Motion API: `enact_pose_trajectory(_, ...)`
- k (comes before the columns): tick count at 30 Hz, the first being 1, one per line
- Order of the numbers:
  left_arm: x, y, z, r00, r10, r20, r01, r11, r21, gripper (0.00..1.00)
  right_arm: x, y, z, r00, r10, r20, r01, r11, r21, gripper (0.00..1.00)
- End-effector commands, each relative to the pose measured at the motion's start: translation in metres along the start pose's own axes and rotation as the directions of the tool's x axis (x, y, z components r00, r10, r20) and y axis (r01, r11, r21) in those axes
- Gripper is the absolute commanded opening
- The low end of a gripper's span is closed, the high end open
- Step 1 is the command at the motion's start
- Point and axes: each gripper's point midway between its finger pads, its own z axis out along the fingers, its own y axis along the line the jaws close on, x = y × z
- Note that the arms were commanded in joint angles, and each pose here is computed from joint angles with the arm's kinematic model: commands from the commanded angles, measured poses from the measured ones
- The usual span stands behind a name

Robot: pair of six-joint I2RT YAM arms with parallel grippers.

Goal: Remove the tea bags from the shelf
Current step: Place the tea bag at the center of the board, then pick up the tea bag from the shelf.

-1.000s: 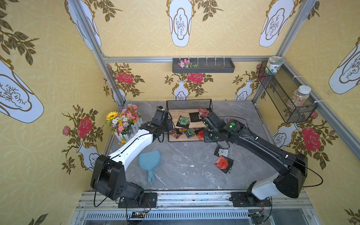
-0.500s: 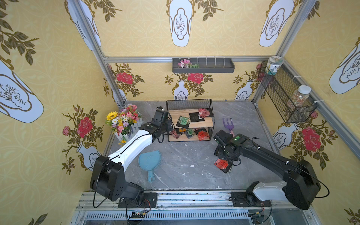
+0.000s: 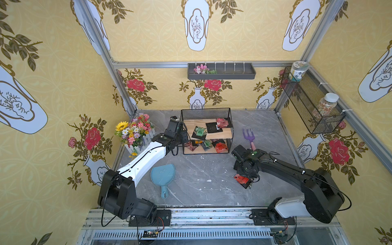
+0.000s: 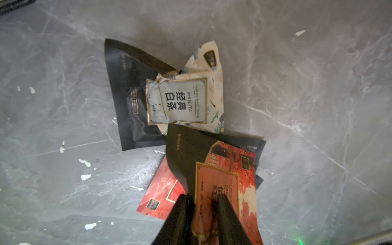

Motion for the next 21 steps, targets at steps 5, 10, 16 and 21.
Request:
enact_pose_trajectory(5,0.008,-0.002,0.002,0.999,-0.004,-0.038,0.004,1.000,0.011,0.29,-0.008,0.005,-0.011,1.000,0.012,0.027,-0.011,1.000,-0.024,0.44)
enact_pose_trajectory(10,0.008,-0.002,0.004,0.999,-0.005,-0.039,0.005,1.000,0.011,0.29,-0.018,0.004,-0.032,0.997,0.023,0.068,-0.021,0.999,-0.028,0.51)
enact_pose_trajectory(16,0.007,-0.004,0.003,0.999,-0.001,-0.037,0.001,1.000,0.015,0.28,-0.042,0.017,-0.083,0.977,-0.062,0.206,0.069,0.997,-0.027,0.53)
enact_pose_trajectory(21,0.007,-0.004,0.005,0.999,0.001,-0.039,0.000,1.000,0.012,0.29,-0.062,0.087,-0.134,0.902,-0.270,0.337,0.299,0.954,-0.036,0.57)
